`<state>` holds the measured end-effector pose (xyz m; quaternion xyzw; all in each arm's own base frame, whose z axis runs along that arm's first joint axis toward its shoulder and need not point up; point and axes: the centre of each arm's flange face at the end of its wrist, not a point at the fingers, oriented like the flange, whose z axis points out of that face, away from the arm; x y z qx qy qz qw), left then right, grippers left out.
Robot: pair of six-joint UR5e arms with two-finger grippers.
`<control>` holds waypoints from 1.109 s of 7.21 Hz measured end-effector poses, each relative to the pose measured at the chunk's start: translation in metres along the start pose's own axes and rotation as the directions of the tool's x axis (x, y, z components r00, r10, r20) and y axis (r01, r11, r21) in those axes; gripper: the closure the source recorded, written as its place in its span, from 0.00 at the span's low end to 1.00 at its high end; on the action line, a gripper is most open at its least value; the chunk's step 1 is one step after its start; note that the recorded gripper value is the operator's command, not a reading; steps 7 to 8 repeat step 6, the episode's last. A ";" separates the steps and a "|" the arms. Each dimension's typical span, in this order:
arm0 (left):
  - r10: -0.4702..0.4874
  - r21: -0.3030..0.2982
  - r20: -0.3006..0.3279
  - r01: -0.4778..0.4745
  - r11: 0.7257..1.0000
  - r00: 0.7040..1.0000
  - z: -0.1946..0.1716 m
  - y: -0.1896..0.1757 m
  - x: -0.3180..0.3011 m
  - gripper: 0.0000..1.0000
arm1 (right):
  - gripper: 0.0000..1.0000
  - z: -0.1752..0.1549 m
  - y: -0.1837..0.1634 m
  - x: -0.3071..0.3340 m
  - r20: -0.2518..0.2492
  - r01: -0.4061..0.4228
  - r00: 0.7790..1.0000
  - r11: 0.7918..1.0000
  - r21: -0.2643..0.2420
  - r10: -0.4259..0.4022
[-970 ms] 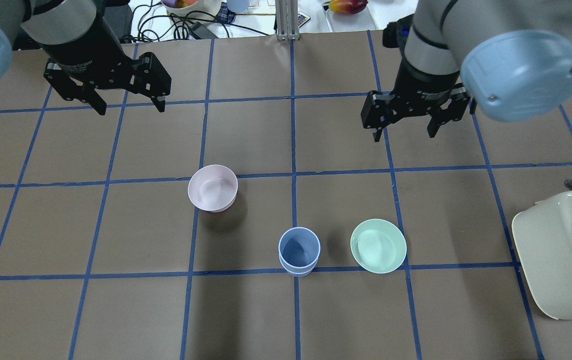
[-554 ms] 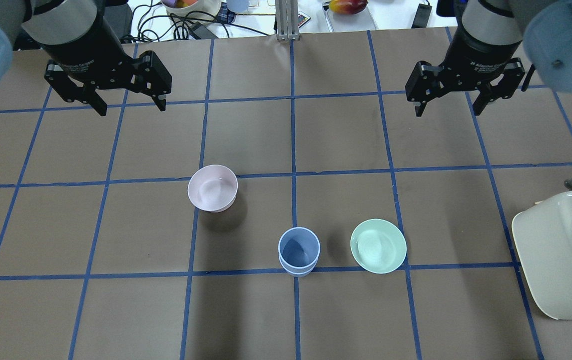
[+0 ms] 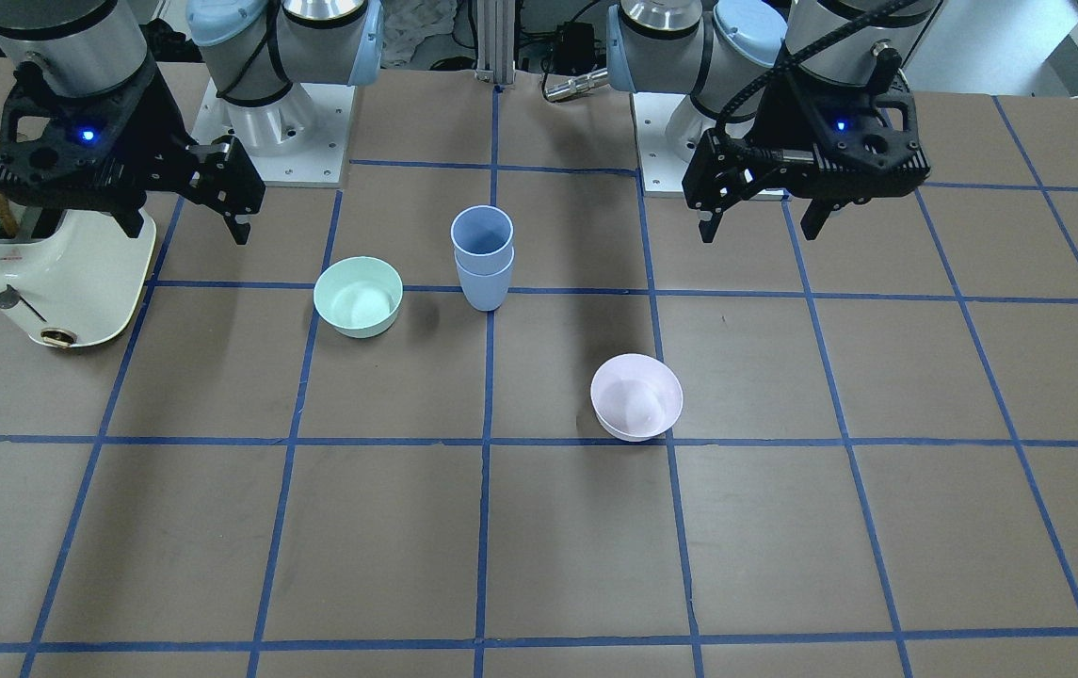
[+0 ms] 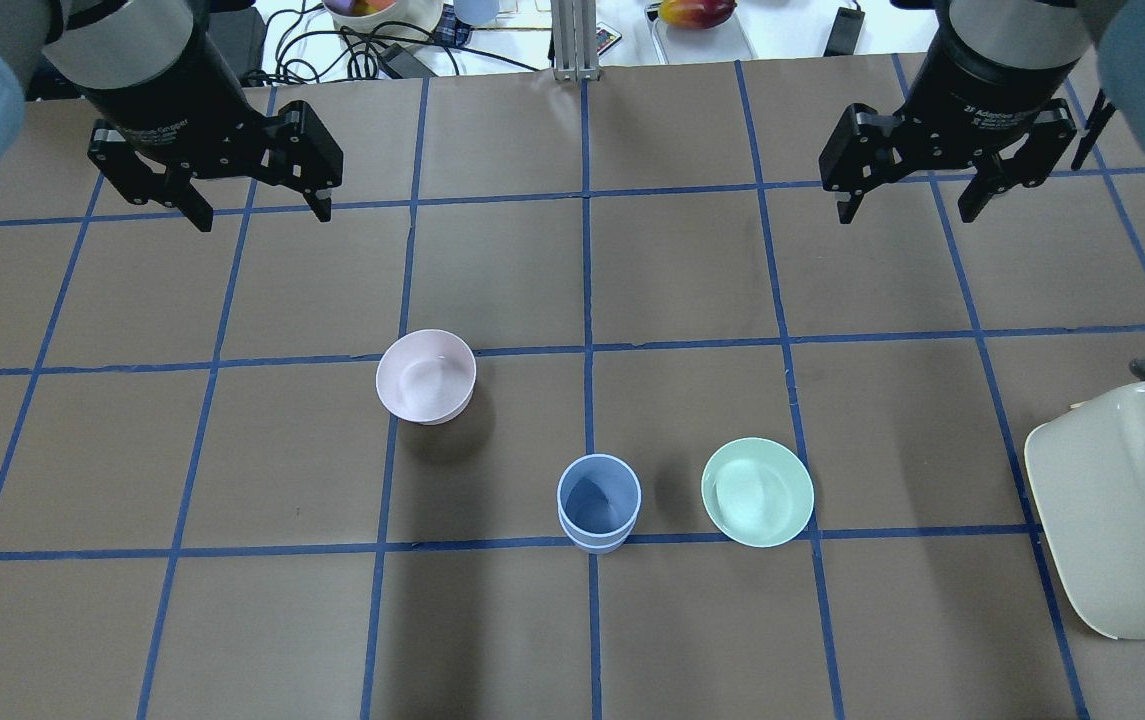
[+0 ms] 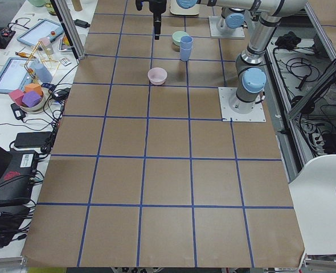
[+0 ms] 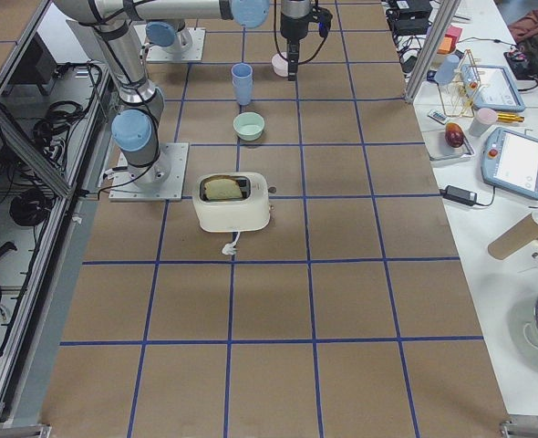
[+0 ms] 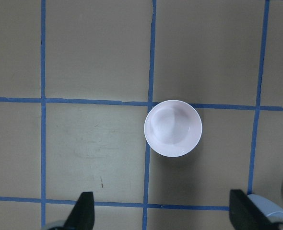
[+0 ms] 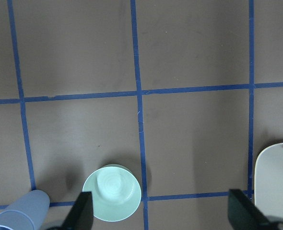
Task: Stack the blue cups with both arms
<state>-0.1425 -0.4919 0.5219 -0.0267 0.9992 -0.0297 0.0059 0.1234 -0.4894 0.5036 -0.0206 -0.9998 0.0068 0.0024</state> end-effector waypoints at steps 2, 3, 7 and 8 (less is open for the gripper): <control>0.000 0.000 0.001 0.000 1.000 1.000 0.000 0.000 0.000 0.00 | 0.00 0.000 0.004 -0.004 0.013 0.007 1.000 1.000 -0.020 -0.006; 0.000 0.000 0.001 0.000 1.000 1.000 0.000 0.000 0.000 0.00 | 0.00 0.000 0.005 -0.004 0.014 0.009 1.000 1.000 -0.024 -0.009; 0.000 0.000 0.001 0.000 1.000 1.000 0.000 0.000 0.000 0.00 | 0.00 -0.001 0.006 -0.004 0.014 0.012 1.000 1.000 -0.025 -0.011; 0.000 0.000 0.001 0.000 1.000 1.000 0.000 0.000 0.000 0.00 | 0.00 -0.001 0.006 -0.004 0.014 0.012 1.000 1.000 -0.025 -0.011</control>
